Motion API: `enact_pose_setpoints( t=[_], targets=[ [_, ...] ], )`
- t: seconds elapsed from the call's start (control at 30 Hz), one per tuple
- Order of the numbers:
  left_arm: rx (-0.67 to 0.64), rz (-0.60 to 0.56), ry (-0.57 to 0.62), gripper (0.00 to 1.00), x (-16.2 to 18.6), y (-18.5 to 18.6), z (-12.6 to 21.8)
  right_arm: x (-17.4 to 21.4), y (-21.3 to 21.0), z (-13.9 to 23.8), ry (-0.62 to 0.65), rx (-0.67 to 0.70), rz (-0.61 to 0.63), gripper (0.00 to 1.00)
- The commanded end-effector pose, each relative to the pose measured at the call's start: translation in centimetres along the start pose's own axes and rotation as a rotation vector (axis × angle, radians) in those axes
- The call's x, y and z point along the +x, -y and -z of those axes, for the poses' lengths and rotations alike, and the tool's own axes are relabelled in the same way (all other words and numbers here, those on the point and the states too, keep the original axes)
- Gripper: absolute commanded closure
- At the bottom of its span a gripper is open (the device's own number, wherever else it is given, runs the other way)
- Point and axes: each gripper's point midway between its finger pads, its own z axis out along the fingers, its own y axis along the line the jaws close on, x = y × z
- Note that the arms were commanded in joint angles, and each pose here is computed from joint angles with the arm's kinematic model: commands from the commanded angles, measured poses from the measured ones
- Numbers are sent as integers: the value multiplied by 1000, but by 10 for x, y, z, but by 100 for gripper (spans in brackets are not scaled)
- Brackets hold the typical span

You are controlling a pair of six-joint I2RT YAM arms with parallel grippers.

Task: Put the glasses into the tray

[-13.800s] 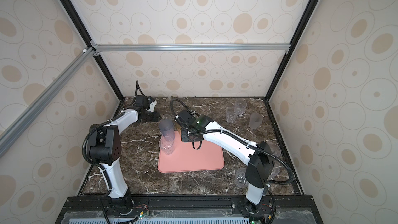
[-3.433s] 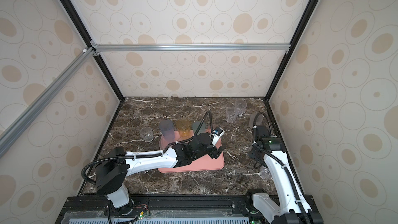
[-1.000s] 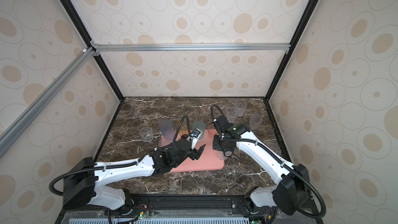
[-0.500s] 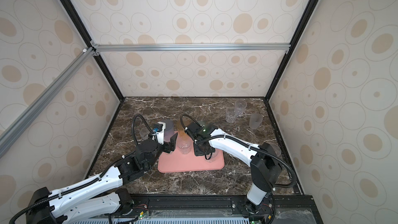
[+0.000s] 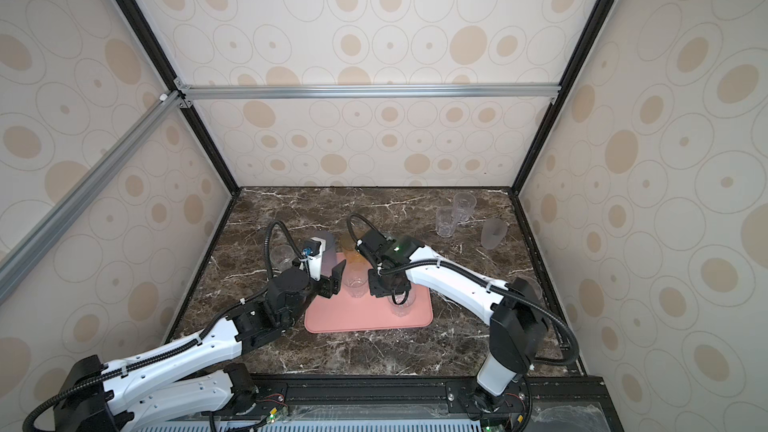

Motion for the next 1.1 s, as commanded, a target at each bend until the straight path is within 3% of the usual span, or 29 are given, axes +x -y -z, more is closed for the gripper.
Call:
enact_pose_setpoints(
  t=[0.0,0.2,0.47,0.63,0.97,1.07],
  targets=[
    [68,20,15,24,-8,19,-8,-4,39,25,52,53,-99,70],
    [206,-114,-64,21,4,72,-23,9,93,33,89,83,-268,69],
    [384,-32,-213,22,30,121,-41,21,88,2,20,-7,-332,65],
    [374,-46,-276,24,46,129,-48,24,82,-17,-27,-17,-333,67],
    [355,-74,-285,24,53,127,-51,33,81,-39,-71,-14,-330,72],
    [360,-71,-292,24,54,128,-51,32,81,-43,-76,-4,-321,81]
  ],
)
